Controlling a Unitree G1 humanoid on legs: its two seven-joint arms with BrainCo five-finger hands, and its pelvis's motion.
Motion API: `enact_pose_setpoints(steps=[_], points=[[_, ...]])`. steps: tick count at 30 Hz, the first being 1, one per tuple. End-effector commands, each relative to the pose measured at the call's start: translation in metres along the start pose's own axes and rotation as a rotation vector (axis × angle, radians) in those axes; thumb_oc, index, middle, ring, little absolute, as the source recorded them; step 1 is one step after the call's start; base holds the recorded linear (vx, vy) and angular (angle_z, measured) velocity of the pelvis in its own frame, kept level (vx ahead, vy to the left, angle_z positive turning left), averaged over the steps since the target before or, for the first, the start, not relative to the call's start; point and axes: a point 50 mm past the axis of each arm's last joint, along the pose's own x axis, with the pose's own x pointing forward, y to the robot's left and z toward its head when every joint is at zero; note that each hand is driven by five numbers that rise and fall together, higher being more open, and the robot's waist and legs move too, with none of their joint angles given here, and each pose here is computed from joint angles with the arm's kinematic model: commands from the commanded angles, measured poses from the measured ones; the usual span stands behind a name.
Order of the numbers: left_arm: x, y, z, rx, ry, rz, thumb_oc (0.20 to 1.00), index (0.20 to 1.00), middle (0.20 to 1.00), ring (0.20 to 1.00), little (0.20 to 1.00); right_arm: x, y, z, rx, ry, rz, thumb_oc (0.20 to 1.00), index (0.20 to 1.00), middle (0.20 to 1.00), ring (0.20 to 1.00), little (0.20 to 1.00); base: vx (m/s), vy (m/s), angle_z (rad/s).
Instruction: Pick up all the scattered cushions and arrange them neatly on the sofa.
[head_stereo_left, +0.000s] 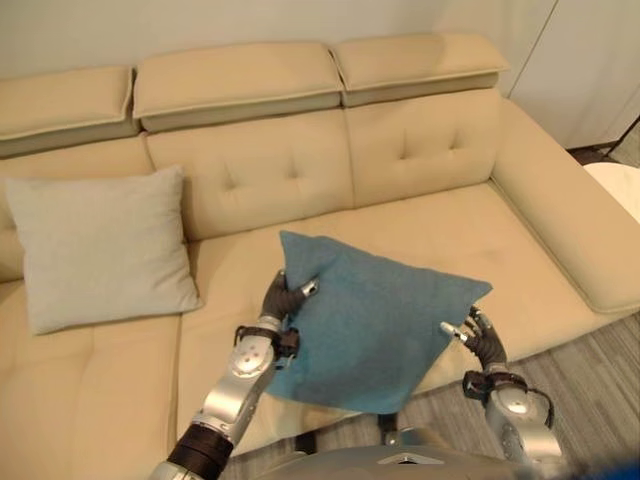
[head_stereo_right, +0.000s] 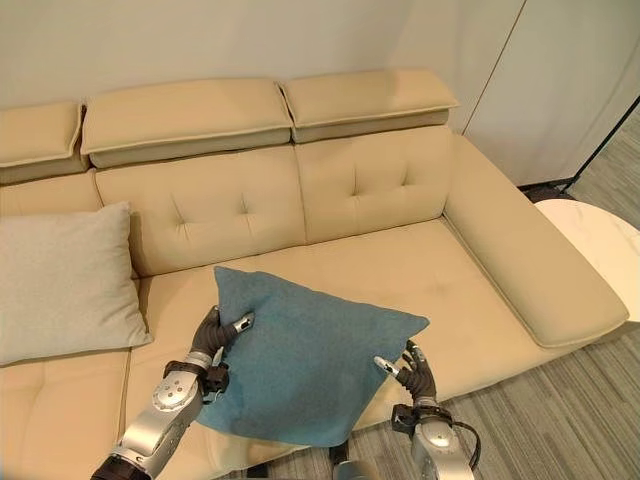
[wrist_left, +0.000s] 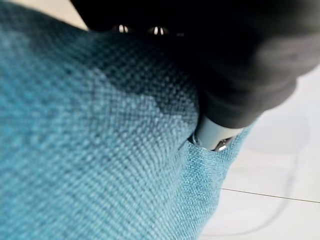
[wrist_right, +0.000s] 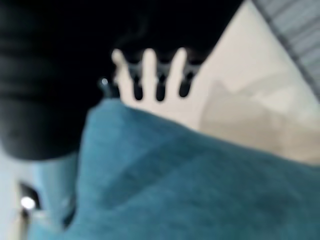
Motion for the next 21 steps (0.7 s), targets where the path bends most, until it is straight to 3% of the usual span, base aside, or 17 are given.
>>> enact_pose_setpoints(steps=[1,2,3,13,21], points=[[0.014,-0.010,0.083,-0.108,-0.385,-0.068,0.200,0.200,0.200,0.200,0.200,0.007,0.014,0.009,0.115,-0.033,0.063,0.614,0.614,0.614,0.614,0.614,0.00,0.000,0.00],[0.014,-0.010,0.083,-0.108,-0.385,-0.068,0.200,0.200,0.200,0.200,0.200,0.007,0.014,0.009,0.116,-0.034,0.063,0.545,0.545,0.545,0.545,0.545,0.00,0.000,0.00],[0.014,-0.010,0.084,-0.122,-0.391,-0.076,0.200,0.200,0.200,0.200,0.200,0.011,0.022,0.008,0.156,-0.015,0.097,0.200,0.200,0.200,0.200,0.200,0.00,0.000,0.00],[0.013,-0.010,0.081,-0.137,-0.384,-0.082,0.200,0.200,0.200,0.200,0.200,0.016,0.028,0.019,0.164,-0.051,0.136,0.200,0.200,0.200,0.200,0.200,0.02,0.008,0.08],[0.006,-0.003,0.079,-0.141,-0.386,-0.051,0.200,0.200,0.200,0.200,0.200,0.001,0.006,0.095,0.085,-0.427,0.073,0.200,0.200,0.200,0.200,0.200,0.00,0.000,0.00]])
